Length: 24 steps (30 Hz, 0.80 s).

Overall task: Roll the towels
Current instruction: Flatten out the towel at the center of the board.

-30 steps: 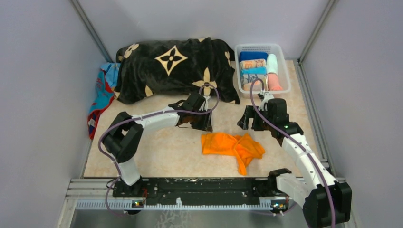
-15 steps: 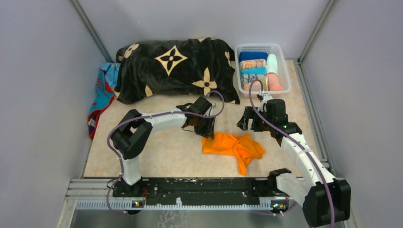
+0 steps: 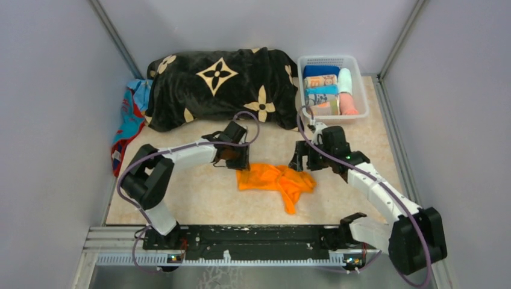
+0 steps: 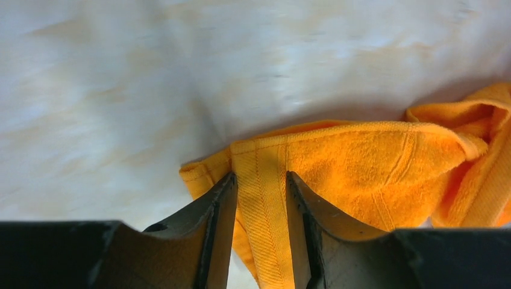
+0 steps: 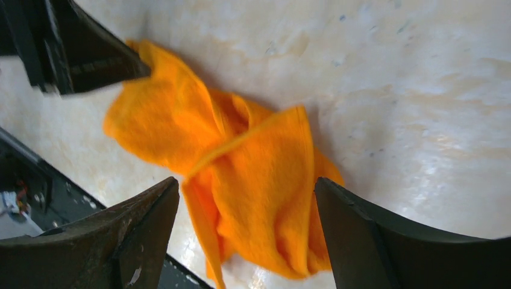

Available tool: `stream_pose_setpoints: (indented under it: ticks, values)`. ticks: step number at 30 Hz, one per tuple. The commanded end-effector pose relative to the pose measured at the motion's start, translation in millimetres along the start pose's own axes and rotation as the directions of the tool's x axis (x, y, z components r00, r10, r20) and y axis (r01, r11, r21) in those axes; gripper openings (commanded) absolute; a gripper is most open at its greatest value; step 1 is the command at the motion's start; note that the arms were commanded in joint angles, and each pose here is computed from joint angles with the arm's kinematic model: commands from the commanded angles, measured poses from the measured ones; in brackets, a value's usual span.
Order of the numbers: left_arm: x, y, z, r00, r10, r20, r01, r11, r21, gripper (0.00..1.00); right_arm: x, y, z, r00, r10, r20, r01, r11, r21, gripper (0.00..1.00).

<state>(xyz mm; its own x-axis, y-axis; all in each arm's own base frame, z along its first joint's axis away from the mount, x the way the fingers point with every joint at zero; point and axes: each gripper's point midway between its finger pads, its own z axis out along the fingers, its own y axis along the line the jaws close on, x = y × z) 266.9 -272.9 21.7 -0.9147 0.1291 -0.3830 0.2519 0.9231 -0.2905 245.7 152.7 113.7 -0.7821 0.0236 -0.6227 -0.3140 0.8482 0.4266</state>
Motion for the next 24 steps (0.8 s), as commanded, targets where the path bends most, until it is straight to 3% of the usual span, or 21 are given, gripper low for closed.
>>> stream_pose_setpoints:
  ticks: [1,5,12,16,24]
  values:
    - [36.1,88.5,-8.3,0.996,-0.073,-0.060,0.055,0.965,-0.255,0.43,-8.9,27.0,10.4,0.992,-0.126,-0.016,0.126,0.992,-0.010,0.84]
    - [35.8,109.3,-21.7,0.995,-0.103,-0.016,0.094,0.949,-0.300,0.42,8.1,49.5,20.5,0.968,-0.235,-0.093,0.235,0.972,-0.009,0.81]
    - [30.9,104.8,-21.6,0.993,-0.116,0.003,0.112,0.954,-0.277,0.42,36.2,86.5,20.8,0.907,-0.386,-0.171,0.389,0.921,-0.015,0.68]
    - [31.6,104.2,-19.5,0.993,-0.118,0.000,0.114,0.955,-0.273,0.42,60.9,105.0,23.0,0.888,-0.404,-0.220,0.397,0.915,-0.076,0.66]
    - [33.3,107.3,-20.8,0.991,-0.133,0.012,0.131,0.952,-0.276,0.41,110.0,108.6,41.8,0.856,-0.400,-0.327,0.380,0.916,-0.127,0.53]
